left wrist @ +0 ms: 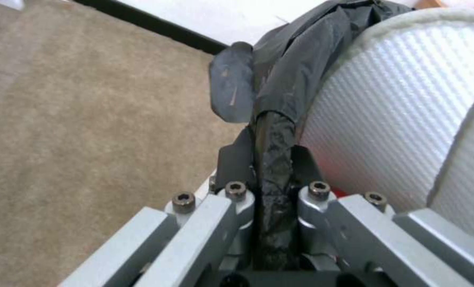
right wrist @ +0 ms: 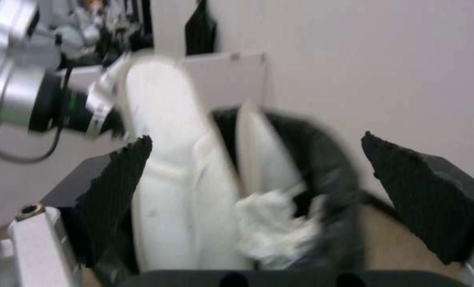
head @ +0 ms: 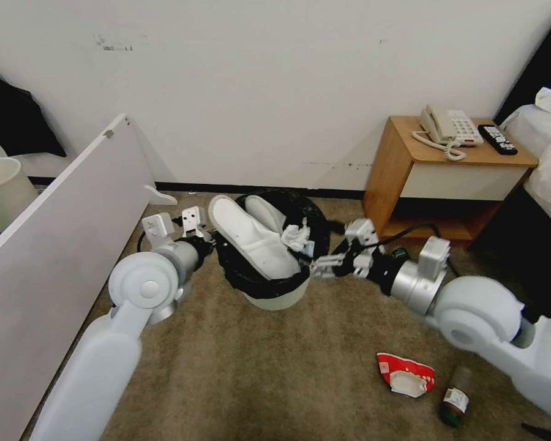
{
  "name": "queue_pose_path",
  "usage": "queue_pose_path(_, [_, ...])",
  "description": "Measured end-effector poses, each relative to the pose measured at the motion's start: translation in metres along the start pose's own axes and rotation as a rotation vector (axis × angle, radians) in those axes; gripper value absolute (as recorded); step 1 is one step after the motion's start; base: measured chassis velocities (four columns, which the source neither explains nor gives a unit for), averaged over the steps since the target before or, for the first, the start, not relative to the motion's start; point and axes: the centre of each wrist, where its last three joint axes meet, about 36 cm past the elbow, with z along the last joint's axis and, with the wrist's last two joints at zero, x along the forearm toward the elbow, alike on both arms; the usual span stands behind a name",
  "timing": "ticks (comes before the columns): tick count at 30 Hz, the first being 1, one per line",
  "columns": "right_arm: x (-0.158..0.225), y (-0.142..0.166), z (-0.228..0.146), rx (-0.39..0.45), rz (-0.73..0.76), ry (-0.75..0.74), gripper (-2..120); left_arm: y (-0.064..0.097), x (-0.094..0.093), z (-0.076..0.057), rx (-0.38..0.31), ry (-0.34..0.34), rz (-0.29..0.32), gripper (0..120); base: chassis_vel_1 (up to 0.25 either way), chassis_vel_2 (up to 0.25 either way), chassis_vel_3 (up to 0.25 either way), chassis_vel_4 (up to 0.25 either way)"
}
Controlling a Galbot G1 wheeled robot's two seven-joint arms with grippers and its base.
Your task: Pick up the trash bin, then pick up the garbage from the floor and place it into the trash bin.
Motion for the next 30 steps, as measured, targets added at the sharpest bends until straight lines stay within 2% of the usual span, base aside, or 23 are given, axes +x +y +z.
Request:
queue_pose_path(6, [0.013,-0.015,-0.019,0.026,0.067,-0.048,100,0.009,-0.001,-0.004,0.016,-0.013,-0.026,4,0.0,0.0,0.0,0.0])
queue_pose_path(16, [0.032,-0.031,-0.008,0.032,0.189,0.058,100,0.014,-0.001,-0.01,0.024,-0.034,-0.038,4,0.0,0.0,0.0,0.0])
queue_pose_path(18, [0.034,-0.032,-0.003,0.024,0.22,0.103,100,0.013,-0.001,-0.011,0.023,-0.037,-0.037,4,0.0,0.0,0.0,0.0])
queue_pose_path(21, [0.038,-0.033,0.008,0.005,0.298,0.27,100,0.013,0.001,-0.012,0.022,-0.041,-0.035,4,0.0,0.0,0.0,0.0])
queue_pose_path(22, [0.038,-0.033,0.008,0.005,0.298,0.27,100,0.013,0.001,-0.012,0.022,-0.041,-0.035,4,0.0,0.0,0.0,0.0])
queue_pose_path(25, [0.039,-0.023,0.011,-0.047,0.379,0.507,100,0.014,0.001,-0.013,0.021,-0.043,-0.038,4,0.0,0.0,0.0,0.0])
queue_pose_path(30, [0.039,-0.017,0.017,-0.073,0.372,0.629,100,0.014,0.001,-0.014,0.022,-0.043,-0.037,4,0.0,0.0,0.0,0.0])
